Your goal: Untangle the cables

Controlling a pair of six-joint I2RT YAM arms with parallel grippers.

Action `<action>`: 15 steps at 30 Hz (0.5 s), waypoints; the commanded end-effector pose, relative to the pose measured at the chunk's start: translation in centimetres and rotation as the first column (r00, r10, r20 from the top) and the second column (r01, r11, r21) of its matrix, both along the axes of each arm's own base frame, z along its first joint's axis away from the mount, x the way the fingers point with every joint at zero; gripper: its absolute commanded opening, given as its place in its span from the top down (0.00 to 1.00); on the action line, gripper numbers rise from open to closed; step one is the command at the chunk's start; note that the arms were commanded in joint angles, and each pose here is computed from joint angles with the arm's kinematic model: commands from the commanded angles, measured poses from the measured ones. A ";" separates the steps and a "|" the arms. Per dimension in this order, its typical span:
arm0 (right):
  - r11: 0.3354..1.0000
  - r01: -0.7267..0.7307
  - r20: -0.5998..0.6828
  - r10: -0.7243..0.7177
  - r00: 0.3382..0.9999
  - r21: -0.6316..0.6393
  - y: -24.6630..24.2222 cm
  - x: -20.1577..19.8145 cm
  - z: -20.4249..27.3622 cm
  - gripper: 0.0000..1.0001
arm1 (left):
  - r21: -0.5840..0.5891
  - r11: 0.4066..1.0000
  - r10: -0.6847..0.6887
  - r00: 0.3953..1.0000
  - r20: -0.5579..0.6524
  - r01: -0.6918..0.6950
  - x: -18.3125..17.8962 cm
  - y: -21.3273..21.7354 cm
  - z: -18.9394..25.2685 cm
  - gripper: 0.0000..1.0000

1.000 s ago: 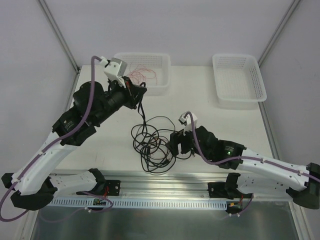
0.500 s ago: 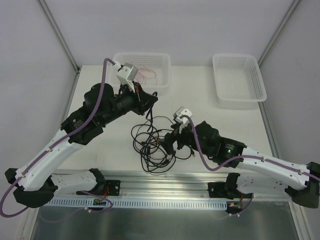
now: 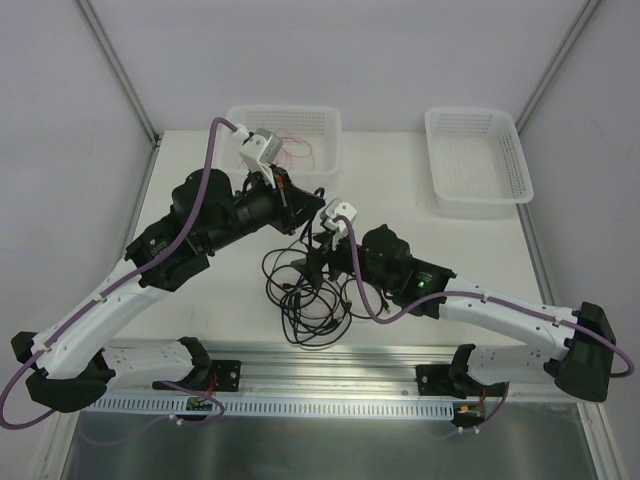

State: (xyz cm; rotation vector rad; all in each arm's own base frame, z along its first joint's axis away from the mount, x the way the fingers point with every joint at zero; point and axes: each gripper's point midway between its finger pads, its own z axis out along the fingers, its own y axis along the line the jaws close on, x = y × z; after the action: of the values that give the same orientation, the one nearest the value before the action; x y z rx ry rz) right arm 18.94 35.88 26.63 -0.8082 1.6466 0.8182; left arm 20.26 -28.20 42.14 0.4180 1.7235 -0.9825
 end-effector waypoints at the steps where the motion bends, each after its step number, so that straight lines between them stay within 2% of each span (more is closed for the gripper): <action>1: 0.992 -0.039 0.068 0.031 0.997 0.117 1.8 0.6 3.9 0.21 | -0.095 0.994 -0.045 0.998 0.045 0.050 -1.1 -0.5 3.5 1.00; 2: 0.993 -0.034 0.068 0.027 0.997 0.116 1.8 0.9 3.8 0.24 | -0.096 0.994 -0.044 0.998 0.042 0.048 -1.1 -0.6 3.4 1.00; 3: 0.994 -0.037 0.061 0.030 0.998 0.106 2.1 0.9 3.3 0.32 | -0.102 0.993 -0.048 0.998 0.045 0.052 -1.2 -0.5 3.6 1.00; 5: 0.995 -0.027 0.055 0.022 0.998 0.097 2.1 1.3 2.8 0.41 | -0.107 0.993 -0.048 0.998 0.041 0.052 -1.3 -0.5 3.5 1.00; 6: 0.995 -0.020 0.051 0.015 0.999 0.096 2.0 1.5 2.6 0.51 | -0.112 0.992 -0.046 0.998 0.041 0.051 -1.4 -0.3 3.6 1.00; 8: 0.995 -0.008 0.051 0.003 0.999 0.101 1.6 1.6 2.4 0.62 | -0.117 0.992 -0.034 0.999 0.033 0.038 -1.3 -0.2 3.4 1.00; 9: 0.995 -0.003 0.051 -0.002 0.999 0.100 1.4 1.6 2.3 0.72 | -0.122 0.992 -0.025 0.999 0.031 0.028 -1.3 0.0 3.4 1.00; 12: 0.996 0.019 0.052 -0.024 0.998 0.088 0.3 1.7 2.0 0.91 | -0.109 0.994 0.027 0.999 0.021 -0.025 -0.5 0.6 2.4 1.00; 13: 0.997 0.028 0.048 -0.031 0.998 0.068 -0.2 1.7 1.5 0.94 | -0.105 0.993 0.051 0.998 0.020 -0.049 -0.2 0.9 2.2 0.99; 15: 0.997 0.061 0.046 -0.062 0.997 0.037 -1.6 1.7 1.2 0.99 | -0.082 0.989 0.126 0.992 0.018 -0.124 0.8 1.9 1.0 0.91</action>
State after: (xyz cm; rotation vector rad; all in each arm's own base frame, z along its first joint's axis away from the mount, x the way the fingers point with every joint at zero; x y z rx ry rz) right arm 20.50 36.01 25.62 -0.7938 1.6459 0.7961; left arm 20.21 -27.63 42.59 0.3586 1.7054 -0.9940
